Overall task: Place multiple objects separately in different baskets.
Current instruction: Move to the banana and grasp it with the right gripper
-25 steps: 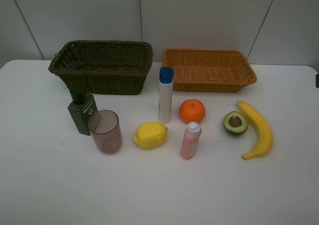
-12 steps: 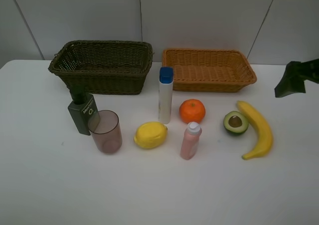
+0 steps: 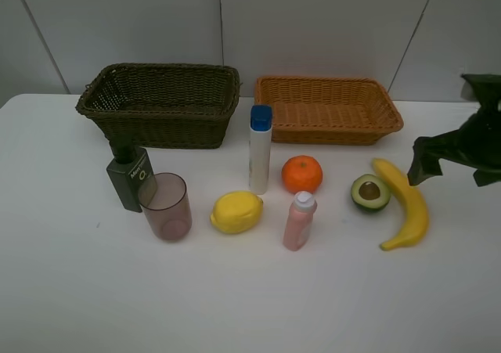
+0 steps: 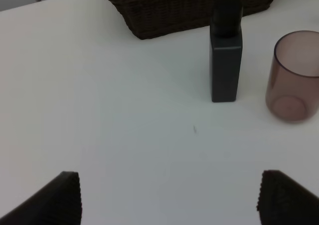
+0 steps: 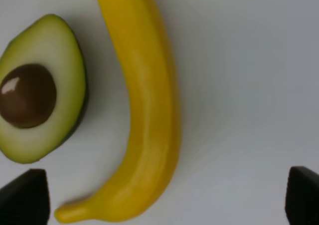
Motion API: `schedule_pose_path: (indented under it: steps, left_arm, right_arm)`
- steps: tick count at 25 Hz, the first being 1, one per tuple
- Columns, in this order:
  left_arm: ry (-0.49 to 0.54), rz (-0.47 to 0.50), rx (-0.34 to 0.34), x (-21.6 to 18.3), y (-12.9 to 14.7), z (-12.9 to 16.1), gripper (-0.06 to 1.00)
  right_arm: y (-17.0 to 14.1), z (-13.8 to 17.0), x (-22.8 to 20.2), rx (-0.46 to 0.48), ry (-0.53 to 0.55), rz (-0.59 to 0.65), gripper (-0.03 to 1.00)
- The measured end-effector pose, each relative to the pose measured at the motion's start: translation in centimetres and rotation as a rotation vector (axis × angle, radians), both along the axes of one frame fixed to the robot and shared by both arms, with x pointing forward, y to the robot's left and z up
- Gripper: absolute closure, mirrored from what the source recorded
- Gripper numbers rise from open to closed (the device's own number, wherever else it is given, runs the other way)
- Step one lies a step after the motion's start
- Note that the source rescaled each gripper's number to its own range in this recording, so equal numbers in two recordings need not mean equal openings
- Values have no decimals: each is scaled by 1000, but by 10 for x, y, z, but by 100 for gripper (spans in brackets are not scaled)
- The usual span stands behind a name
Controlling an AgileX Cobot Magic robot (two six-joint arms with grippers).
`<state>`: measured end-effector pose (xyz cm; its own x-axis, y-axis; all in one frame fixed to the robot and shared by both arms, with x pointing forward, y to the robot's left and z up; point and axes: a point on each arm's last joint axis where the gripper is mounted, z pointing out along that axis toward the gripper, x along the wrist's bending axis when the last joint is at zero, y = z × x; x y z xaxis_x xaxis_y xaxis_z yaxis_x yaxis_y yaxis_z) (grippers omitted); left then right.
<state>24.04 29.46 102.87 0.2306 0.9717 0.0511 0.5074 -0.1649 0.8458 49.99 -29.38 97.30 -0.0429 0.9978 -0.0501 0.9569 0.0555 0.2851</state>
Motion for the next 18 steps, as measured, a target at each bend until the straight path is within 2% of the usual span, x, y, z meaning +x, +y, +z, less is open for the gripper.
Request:
schedule_pose_path:
  steps: [10, 18]
  left_arm:
    - [0, 0, 0, 0, 0, 0, 0]
    - [0, 0, 0, 0, 0, 0, 0]
  right_arm:
    - [0, -35, 18, -11, 26, 18, -3]
    - [-1, -51, 24, -22, 40, 34, -3]
